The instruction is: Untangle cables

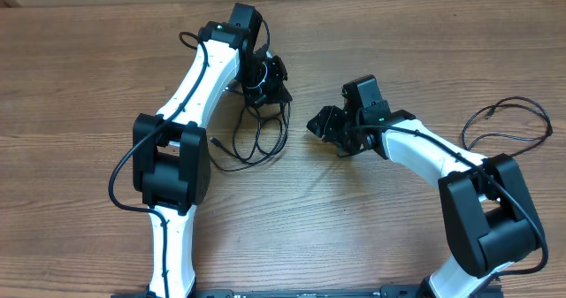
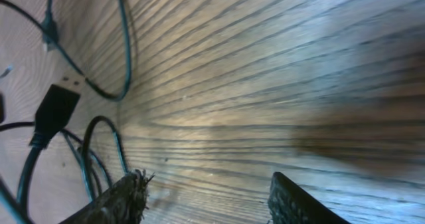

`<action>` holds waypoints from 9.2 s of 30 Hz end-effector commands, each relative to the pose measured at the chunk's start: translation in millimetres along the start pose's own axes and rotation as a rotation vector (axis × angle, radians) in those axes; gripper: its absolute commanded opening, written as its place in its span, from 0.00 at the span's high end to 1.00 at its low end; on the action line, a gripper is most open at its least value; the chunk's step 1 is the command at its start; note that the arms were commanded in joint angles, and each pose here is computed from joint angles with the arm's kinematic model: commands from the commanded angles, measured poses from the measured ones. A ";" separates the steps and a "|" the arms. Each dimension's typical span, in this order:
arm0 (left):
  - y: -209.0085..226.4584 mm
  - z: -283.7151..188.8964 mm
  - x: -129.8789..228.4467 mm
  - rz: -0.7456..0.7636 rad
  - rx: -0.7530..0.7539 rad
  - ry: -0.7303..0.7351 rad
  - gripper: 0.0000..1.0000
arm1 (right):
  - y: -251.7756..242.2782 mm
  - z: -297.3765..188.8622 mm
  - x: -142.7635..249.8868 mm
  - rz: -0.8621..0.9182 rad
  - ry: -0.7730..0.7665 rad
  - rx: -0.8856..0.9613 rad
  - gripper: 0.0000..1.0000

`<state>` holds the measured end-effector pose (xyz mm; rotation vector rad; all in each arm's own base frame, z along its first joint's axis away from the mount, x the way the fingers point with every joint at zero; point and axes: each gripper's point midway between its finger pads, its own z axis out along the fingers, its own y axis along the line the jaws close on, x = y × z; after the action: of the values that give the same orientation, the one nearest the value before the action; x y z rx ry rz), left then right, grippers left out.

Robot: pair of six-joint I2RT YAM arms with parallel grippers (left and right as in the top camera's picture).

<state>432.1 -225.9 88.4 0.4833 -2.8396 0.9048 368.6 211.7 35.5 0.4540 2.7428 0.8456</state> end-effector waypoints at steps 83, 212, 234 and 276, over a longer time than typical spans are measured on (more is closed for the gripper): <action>0.7 16.5 19.0 0.174 -0.130 0.004 0.07 | 13.1 8.3 1.7 -0.128 -0.041 -0.007 0.96; 90.6 5.2 28.1 0.085 -0.554 -0.031 0.50 | 24.9 56.8 -42.1 -0.348 -0.266 0.013 0.83; 100.4 -2.5 17.6 0.117 -0.629 -0.082 0.50 | 17.3 54.6 -30.4 -0.226 -0.149 -0.042 0.96; 98.0 -1.2 13.9 0.123 -0.618 -0.096 0.50 | 13.5 54.2 -20.7 -0.183 -0.078 -0.065 0.96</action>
<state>384.6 -155.6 32.4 0.3071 -3.0143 -0.0052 403.5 241.1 0.6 0.2149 2.6312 0.8423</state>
